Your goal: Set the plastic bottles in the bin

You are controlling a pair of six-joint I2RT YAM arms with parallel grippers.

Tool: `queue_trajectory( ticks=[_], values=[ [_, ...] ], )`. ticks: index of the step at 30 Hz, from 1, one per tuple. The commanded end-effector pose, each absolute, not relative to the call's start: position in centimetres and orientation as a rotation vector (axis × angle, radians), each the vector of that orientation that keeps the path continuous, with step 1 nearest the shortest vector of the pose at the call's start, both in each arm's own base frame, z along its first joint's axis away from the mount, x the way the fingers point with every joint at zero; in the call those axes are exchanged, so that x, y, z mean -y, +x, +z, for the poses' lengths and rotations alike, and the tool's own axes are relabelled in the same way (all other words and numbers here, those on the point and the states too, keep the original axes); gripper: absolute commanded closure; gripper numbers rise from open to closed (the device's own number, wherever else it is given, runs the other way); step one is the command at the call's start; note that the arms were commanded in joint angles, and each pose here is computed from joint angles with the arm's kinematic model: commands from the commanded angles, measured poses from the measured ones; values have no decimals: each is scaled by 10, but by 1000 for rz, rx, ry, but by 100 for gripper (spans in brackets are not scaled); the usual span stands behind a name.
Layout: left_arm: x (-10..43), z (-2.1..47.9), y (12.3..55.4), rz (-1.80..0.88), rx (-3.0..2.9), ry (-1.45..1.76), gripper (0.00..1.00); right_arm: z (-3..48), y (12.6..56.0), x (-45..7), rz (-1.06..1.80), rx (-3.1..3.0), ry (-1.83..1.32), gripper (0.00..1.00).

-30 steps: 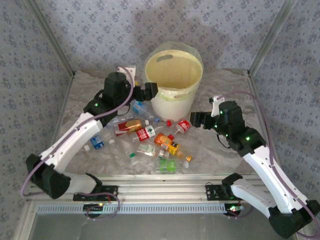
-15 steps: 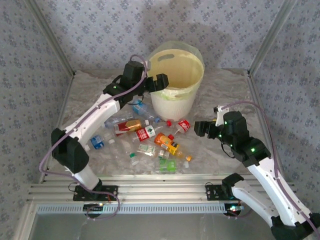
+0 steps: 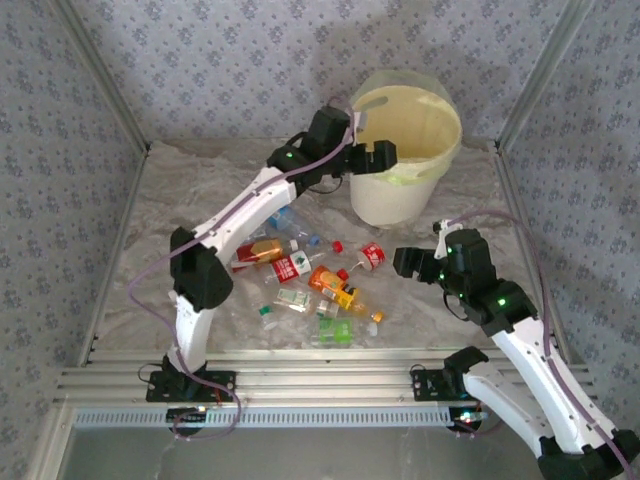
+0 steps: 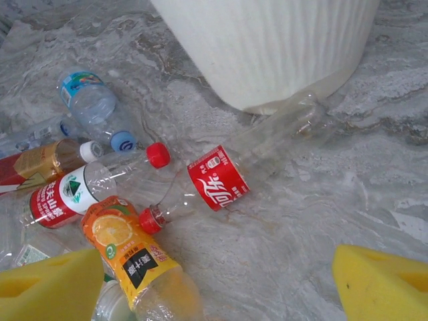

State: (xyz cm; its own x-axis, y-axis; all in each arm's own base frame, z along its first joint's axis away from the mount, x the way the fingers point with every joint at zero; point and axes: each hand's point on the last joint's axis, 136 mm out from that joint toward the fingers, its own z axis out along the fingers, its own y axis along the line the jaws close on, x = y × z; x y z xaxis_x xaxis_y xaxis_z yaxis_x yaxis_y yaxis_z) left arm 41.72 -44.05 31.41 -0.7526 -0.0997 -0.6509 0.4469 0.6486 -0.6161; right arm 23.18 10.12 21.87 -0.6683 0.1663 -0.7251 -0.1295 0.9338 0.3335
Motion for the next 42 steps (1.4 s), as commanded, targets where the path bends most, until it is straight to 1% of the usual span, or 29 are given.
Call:
queue_trajectory(
  ticks=[1, 3, 6, 11, 13, 16, 20, 22, 27, 31, 34, 38, 42],
  values=[
    [459, 322, 409, -1123, -2180, 365, 0, 206, 226, -93, 437, -2298, 92, 10],
    [460, 320, 408, -1109, -2198, 383, 1, 204, 225, -91, 433, -2308, 115, 10],
    [447, 316, 404, -1030, -2227, 412, 0, 199, 224, -90, 452, -2316, 161, 11],
    [417, 332, 384, -943, -2163, 542, 0, 193, 229, -99, 537, -2286, 200, 12],
    [402, 345, 372, -953, -2101, 610, 0, 192, 230, -114, 619, -2279, 140, 13],
    [377, 347, 354, -966, -2052, 711, 0, 189, 224, -132, 695, -2315, 9, 15],
    [338, 347, 332, -963, -2023, 789, 1, 186, 213, -152, 744, -2347, -153, 16],
    [320, 346, 310, -972, -2003, 861, 0, 181, 207, -157, 729, -2383, -197, 17],
    [285, 307, 252, -942, -2121, 969, 1, 164, 205, -147, 629, -2452, -129, 17],
    [271, 268, 200, -917, -2190, 1071, 0, 164, 203, -151, 669, -2451, -126, 15],
    [271, 250, 173, -864, -2141, 1143, 1, 163, 199, -153, 702, -2466, -117, 14],
    [279, 239, 148, -867, -2042, 1255, 6, 166, 194, -154, 754, -2471, -102, 13],
    [292, 227, 135, -860, -2028, 1352, 7, 177, 185, -158, 870, -2464, -111, 9]
  ],
)
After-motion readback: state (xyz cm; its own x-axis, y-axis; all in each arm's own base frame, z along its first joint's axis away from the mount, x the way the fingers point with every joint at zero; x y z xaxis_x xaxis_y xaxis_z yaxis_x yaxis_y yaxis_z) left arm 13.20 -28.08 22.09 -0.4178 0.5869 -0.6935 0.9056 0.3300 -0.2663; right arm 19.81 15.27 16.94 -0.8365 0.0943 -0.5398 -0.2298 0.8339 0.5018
